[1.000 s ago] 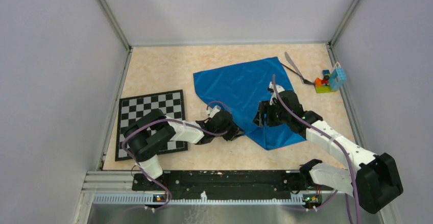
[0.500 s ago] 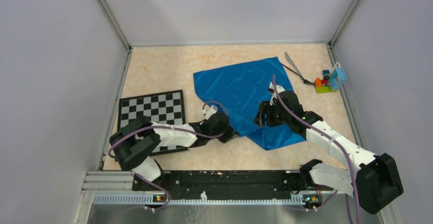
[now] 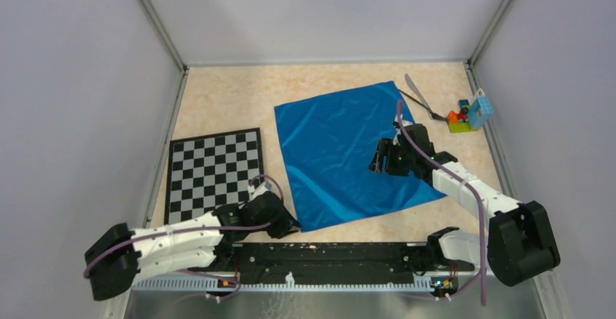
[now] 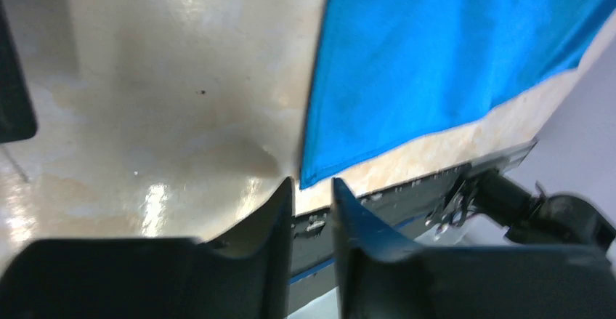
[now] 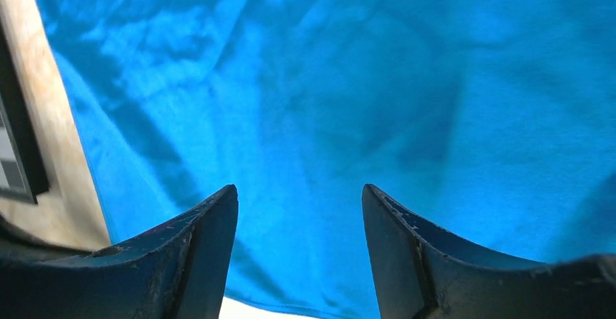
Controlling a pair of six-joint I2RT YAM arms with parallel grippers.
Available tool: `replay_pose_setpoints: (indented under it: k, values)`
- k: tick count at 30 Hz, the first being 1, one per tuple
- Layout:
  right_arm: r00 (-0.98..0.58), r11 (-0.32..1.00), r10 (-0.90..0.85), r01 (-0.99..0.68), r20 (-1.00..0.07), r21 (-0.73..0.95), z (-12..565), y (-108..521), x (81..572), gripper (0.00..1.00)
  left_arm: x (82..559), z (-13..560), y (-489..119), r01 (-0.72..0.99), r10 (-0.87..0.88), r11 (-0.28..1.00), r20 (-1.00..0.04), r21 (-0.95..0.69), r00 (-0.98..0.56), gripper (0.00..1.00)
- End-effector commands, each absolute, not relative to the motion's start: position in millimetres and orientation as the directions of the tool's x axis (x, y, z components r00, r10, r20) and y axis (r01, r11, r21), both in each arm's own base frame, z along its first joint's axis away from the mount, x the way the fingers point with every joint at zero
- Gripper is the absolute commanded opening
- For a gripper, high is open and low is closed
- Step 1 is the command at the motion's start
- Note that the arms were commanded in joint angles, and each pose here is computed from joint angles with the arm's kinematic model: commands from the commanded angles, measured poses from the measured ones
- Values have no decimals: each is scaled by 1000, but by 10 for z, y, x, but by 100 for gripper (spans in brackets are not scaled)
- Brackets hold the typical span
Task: Fold the napkin into a case and place the utensils inside
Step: Smooth out the napkin at the center of the board.
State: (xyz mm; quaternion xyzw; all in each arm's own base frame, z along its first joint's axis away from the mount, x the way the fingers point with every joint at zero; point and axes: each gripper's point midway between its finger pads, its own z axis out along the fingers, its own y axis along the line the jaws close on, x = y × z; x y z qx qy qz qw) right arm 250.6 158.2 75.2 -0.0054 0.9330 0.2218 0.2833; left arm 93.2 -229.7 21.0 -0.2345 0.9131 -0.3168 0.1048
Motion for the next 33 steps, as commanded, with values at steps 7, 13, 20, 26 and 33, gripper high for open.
replay_pose_setpoints:
  k: [7,13,20,26,33]
  values:
    - [-778,911,244,-20,-578,412,1008,1399,3041,67,1390,1212,-2253,0,-469,661,-413,-750,-780,81]
    - [-727,934,254,14,-638,357,1192,1287,3601,71,2025,1885,-2428,219,-447,673,-624,-707,-641,99]
    - [-711,925,282,24,-644,378,1200,1242,4483,77,3187,1936,-2572,273,-387,677,-647,-683,-657,99]
    - [-733,917,265,-9,-626,399,1004,1309,5131,76,4121,1686,-2468,239,-382,703,-639,-670,-668,99]
    - [-734,919,247,-29,-633,393,793,1390,5583,77,4804,1159,-2391,165,-396,747,-631,-644,-667,99]
